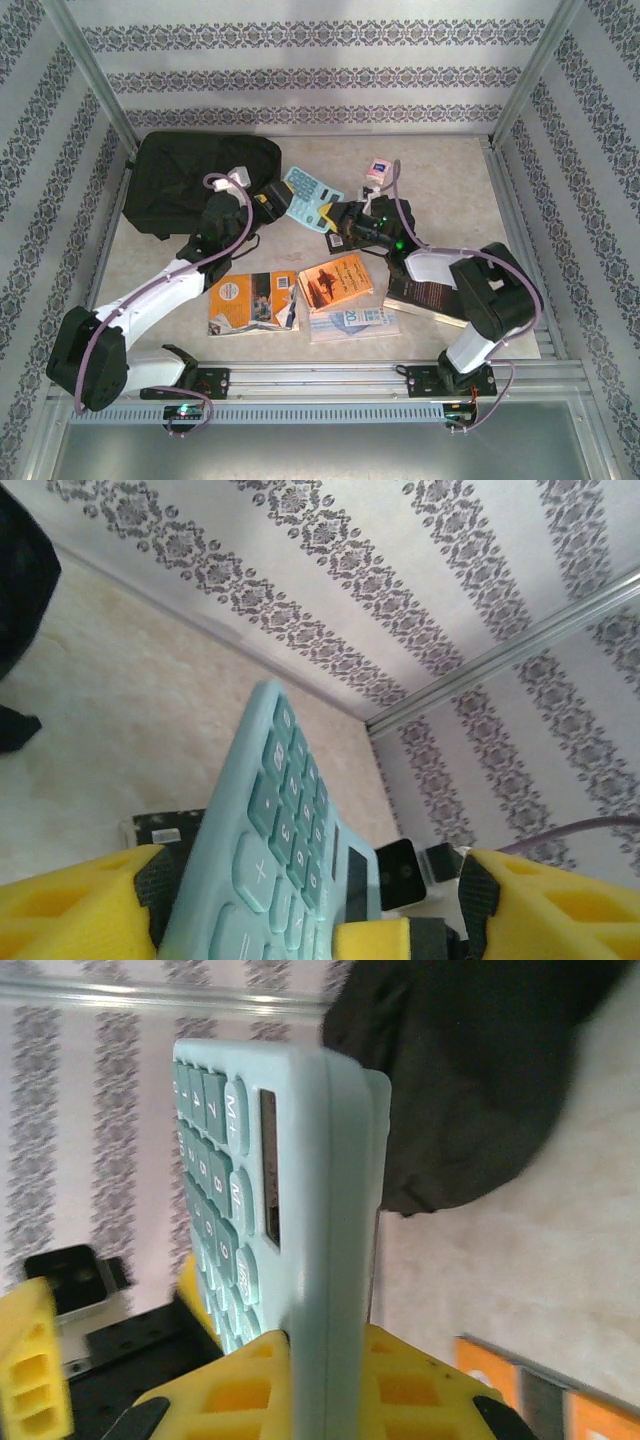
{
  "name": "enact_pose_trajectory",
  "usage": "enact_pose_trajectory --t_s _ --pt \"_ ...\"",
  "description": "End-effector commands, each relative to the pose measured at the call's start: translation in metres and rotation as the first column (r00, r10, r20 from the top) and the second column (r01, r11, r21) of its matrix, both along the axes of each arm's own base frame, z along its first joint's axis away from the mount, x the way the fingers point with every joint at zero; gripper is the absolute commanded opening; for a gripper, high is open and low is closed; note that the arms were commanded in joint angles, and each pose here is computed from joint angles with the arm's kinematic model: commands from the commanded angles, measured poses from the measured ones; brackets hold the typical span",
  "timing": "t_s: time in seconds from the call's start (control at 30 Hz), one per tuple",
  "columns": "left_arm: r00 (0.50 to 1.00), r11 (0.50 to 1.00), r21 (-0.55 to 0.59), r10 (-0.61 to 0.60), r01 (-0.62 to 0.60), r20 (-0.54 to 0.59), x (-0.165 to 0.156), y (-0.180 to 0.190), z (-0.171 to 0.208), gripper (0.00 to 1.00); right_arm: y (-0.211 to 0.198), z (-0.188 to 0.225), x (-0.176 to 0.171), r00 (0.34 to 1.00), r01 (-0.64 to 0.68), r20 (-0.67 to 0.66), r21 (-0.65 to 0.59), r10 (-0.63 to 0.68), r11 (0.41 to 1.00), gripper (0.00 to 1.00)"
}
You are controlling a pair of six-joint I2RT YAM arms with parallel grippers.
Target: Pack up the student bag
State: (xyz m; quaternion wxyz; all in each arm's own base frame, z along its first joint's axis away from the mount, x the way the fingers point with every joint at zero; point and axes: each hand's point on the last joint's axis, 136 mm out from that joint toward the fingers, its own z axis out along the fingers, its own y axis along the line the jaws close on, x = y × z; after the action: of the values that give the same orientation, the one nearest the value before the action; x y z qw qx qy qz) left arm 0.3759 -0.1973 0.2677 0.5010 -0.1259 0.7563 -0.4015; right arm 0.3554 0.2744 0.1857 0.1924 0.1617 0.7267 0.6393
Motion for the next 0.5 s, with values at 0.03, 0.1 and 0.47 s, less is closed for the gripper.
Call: enact_pose_trajectory --t_s 0.03,0.1,0.47 --pt "0.999 0.893 0.449 -0.025 0.01 0.027 0.012 0.018 0.005 0.79 -0.042 -0.022 -0.005 0.997 0.079 0.027 -0.287 -0.075 0.955 0.01" --pt "1.0 0.806 0.592 0.0 -0.005 0.008 0.024 0.029 0.001 0.79 -0.058 -0.024 -0.008 0.994 0.11 0.058 -0.402 -0.095 0.909 0.01" --pt "0.975 0.472 0.866 0.055 0.165 -0.216 0.119 0.056 -0.065 0.84 -0.101 -0.026 -0.02 0.987 0.161 0.096 -0.552 -0.129 0.818 0.01"
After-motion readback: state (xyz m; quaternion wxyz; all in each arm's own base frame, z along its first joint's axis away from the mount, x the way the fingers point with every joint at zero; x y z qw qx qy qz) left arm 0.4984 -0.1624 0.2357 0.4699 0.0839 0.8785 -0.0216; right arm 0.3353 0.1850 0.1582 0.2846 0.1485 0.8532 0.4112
